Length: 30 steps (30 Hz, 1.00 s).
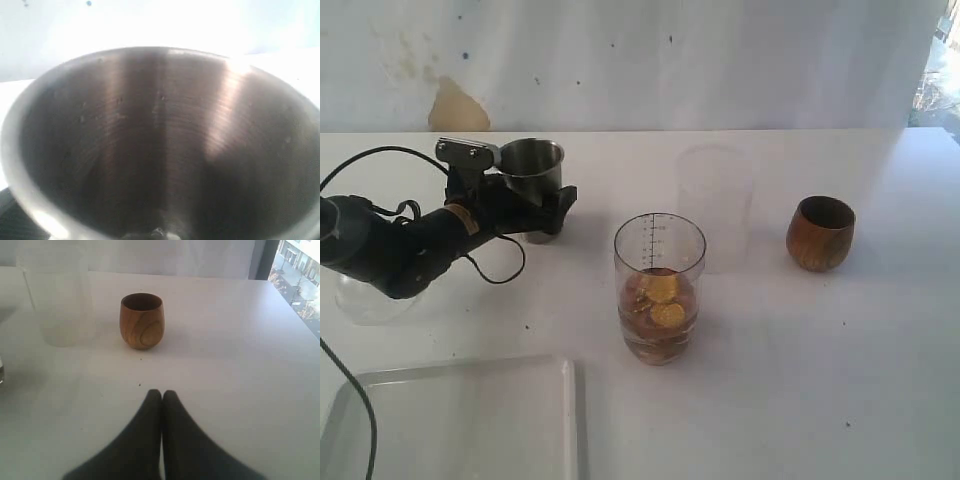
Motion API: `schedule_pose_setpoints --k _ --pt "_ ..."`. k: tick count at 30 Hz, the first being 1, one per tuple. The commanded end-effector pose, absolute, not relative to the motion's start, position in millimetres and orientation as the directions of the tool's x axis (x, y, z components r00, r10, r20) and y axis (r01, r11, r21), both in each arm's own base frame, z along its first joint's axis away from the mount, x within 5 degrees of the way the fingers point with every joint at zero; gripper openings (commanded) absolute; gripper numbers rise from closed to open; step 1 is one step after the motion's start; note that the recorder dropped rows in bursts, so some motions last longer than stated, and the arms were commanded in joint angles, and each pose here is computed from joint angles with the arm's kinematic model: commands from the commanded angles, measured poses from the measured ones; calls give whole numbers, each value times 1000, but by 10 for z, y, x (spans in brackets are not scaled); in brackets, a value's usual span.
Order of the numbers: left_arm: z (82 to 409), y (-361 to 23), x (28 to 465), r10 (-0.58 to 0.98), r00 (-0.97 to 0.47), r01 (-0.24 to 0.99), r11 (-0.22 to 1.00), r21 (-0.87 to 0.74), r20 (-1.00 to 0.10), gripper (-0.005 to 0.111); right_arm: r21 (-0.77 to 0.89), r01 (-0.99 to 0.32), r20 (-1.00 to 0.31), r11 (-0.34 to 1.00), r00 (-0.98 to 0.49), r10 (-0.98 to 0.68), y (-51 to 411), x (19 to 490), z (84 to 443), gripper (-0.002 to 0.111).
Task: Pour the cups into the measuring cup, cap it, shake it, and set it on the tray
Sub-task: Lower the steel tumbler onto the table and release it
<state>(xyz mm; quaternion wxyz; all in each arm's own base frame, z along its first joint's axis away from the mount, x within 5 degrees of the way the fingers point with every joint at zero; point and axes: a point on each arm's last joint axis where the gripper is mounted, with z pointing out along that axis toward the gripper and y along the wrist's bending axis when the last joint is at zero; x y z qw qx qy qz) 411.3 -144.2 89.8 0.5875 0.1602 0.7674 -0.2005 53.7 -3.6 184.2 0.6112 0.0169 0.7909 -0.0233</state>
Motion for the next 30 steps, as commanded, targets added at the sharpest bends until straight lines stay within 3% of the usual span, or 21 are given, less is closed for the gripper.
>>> schedule_pose_setpoints --k 1,23,30 --pt "936 -1426 4131 -12 -244 471 872 -129 -970 98 -11 51 -968 999 -251 2 -33 535 1824 0" --pt "1600 -1394 4139 -50 -94 470 878 -88 -994 98 -11 51 -968 999 -251 2 -33 535 1824 0" --pt "2008 -1369 4085 -58 -35 465 883 -67 -998 98 -11 51 -968 999 -251 2 -33 535 1824 0"
